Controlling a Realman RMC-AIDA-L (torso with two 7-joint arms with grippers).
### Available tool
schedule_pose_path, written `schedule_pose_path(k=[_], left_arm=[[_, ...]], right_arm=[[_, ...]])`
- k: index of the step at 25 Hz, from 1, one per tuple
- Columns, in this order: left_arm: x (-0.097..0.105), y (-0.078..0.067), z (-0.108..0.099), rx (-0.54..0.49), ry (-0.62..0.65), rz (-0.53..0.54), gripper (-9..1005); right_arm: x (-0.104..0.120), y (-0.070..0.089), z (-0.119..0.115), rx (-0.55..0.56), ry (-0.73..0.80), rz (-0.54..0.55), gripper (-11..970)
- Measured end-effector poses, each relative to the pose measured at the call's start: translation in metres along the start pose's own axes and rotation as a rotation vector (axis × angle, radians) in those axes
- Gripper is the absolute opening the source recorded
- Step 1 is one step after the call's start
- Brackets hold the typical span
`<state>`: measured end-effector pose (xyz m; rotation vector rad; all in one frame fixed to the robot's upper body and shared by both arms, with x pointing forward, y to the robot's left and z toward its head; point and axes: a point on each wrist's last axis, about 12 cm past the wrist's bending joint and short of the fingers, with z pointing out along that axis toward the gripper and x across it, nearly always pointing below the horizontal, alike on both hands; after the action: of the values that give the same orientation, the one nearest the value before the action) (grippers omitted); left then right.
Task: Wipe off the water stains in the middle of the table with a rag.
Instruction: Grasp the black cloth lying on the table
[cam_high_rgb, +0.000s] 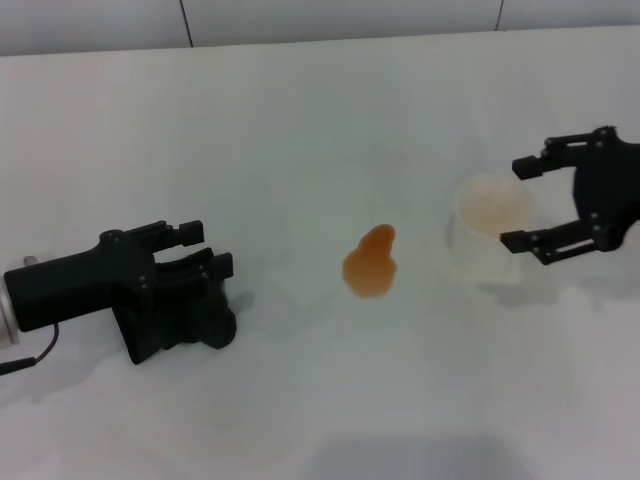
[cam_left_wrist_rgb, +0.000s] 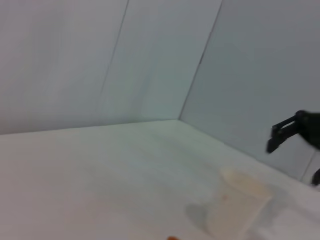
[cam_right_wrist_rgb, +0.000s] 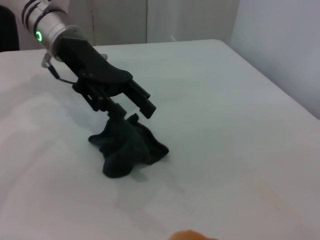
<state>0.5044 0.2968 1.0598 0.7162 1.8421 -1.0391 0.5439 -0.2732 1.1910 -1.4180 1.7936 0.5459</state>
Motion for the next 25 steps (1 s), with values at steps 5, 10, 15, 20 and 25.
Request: schedule_pose_path(k=[5, 10, 15, 20, 25], left_arm=[[-0.023, 0.003, -0.002, 0.05, 0.01, -0.071, 751], [-0.071, 0.004, 0.003, 0.089, 0.105, -0.11, 752], [-0.122, 0.002, 0.012, 0.105, 0.192, -0.04, 753], [-0.158, 0.001, 0.038, 0.101, 0.368, 0.021, 769], [-0.174, -0.001, 0.056, 0.073, 0.522, 0.071, 842]], right_arm=[[-0.007, -0.001, 0.012, 0.002, -0.006, -0.021, 829], [-0.006, -0.003, 0.015, 0.0, -0.012, -0.007, 829], [-0.003, -0.004, 0.017, -0.001, -0.037, 0.02, 829], [-0.003, -0.005, 0.017, 0.009, -0.049, 0.027, 829], [-0.007, -0.009, 0.022, 0.017, -0.072, 0.029, 829]])
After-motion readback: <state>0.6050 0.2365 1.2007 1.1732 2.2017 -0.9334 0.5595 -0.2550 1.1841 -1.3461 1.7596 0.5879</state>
